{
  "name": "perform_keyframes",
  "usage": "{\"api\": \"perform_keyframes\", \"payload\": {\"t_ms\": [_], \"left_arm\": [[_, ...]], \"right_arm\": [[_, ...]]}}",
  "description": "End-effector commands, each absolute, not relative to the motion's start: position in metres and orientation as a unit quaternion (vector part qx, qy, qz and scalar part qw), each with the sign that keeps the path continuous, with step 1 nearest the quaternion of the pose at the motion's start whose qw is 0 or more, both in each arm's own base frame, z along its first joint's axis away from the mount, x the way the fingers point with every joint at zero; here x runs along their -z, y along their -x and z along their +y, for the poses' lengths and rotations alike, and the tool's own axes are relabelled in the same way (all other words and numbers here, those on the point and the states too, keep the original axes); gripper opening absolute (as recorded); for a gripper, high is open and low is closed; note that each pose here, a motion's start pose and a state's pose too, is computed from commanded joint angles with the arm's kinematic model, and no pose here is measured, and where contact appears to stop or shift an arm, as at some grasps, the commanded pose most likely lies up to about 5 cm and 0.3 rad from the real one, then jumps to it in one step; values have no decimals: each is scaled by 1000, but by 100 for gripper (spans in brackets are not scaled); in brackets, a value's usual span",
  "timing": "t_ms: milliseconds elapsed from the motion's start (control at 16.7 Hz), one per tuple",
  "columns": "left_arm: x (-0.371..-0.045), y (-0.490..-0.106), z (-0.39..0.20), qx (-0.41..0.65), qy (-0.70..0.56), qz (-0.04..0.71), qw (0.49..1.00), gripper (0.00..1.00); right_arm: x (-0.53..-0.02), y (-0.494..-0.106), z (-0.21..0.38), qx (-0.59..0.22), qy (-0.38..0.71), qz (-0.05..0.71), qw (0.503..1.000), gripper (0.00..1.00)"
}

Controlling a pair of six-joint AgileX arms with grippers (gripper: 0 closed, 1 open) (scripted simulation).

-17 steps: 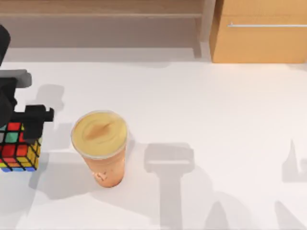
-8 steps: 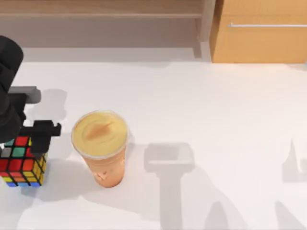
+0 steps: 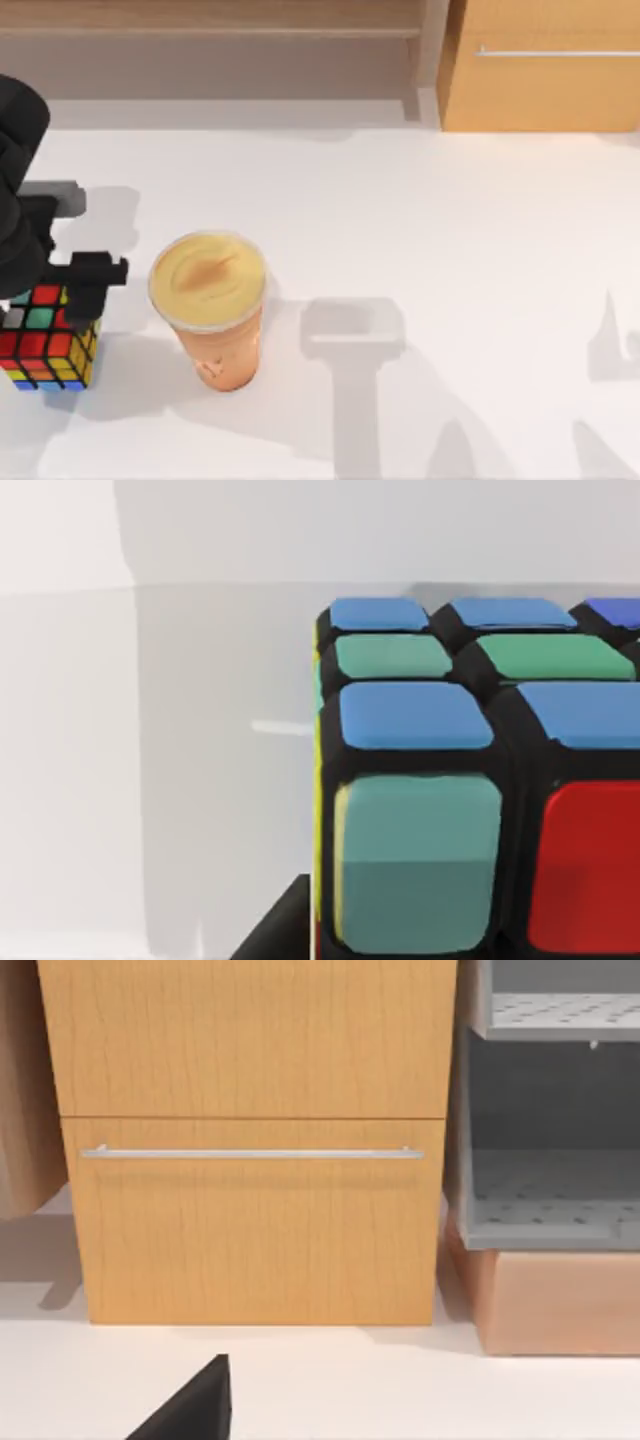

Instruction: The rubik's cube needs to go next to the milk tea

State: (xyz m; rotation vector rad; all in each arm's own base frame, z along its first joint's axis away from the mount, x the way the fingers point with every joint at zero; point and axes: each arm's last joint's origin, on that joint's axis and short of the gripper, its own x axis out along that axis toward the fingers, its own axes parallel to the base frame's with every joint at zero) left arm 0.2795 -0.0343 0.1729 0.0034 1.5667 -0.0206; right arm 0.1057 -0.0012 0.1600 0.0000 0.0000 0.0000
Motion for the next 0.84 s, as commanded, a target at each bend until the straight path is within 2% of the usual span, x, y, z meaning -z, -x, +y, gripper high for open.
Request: {"api": "perform_keyframes", "payload": {"t_ms": [480, 840], "left_arm": [[-173, -280, -34, 9, -2, 706, 709, 98], [-173, -280, -34, 9, -2, 706, 709, 100]], "right_arm": [[-160, -106, -1, 0, 0, 0, 1000, 100], [-160, -106, -1, 0, 0, 0, 1000, 100]]}}
